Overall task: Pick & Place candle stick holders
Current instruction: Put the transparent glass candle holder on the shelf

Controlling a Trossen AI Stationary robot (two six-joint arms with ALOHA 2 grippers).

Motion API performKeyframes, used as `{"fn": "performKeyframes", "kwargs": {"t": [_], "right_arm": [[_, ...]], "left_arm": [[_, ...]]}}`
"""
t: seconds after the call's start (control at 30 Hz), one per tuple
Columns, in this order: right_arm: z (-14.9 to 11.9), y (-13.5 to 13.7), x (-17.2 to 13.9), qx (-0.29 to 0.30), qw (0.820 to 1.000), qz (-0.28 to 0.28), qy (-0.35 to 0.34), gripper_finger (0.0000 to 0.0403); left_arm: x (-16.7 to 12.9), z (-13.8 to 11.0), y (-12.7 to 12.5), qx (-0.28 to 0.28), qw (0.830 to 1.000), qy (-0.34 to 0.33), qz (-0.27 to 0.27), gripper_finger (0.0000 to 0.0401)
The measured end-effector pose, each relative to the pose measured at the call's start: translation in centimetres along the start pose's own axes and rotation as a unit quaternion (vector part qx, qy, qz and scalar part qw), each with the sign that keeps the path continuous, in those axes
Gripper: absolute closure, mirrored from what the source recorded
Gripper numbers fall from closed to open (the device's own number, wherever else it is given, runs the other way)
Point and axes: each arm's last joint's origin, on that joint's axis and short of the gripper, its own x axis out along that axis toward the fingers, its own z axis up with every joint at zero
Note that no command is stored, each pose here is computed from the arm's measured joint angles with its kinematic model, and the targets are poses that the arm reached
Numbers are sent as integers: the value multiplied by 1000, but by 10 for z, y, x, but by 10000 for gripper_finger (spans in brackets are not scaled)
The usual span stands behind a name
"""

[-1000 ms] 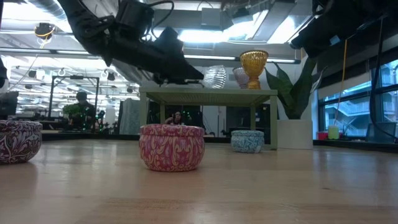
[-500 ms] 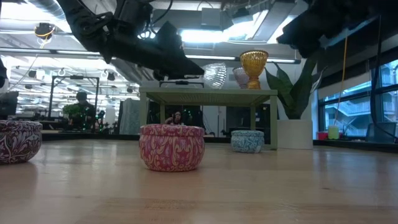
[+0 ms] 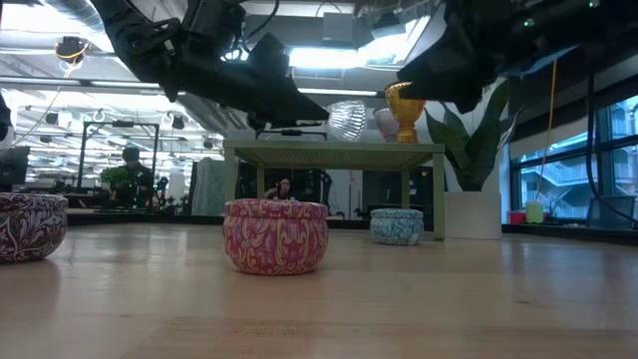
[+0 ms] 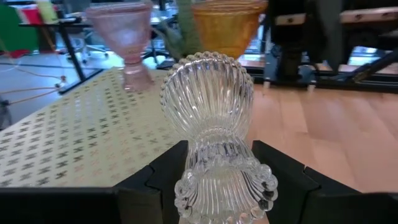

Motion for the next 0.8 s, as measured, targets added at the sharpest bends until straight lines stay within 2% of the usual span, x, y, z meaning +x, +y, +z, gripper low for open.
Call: {"fn": "performKeyframes", "kwargs": {"t": [0.3, 0.57, 0.8], "right_arm": [[-11, 2, 16, 6, 1000, -23, 2, 198], [-13, 2, 18, -15, 999, -32, 2, 198], [-1, 6, 17, -19, 998, 12, -50, 198]], "left_arm": [[-1, 1, -12, 3, 1000, -6, -21, 239], [-10, 14, -35, 8, 997, -36, -68, 237], [-15, 15, -55, 9, 994, -39, -99, 237]]}}
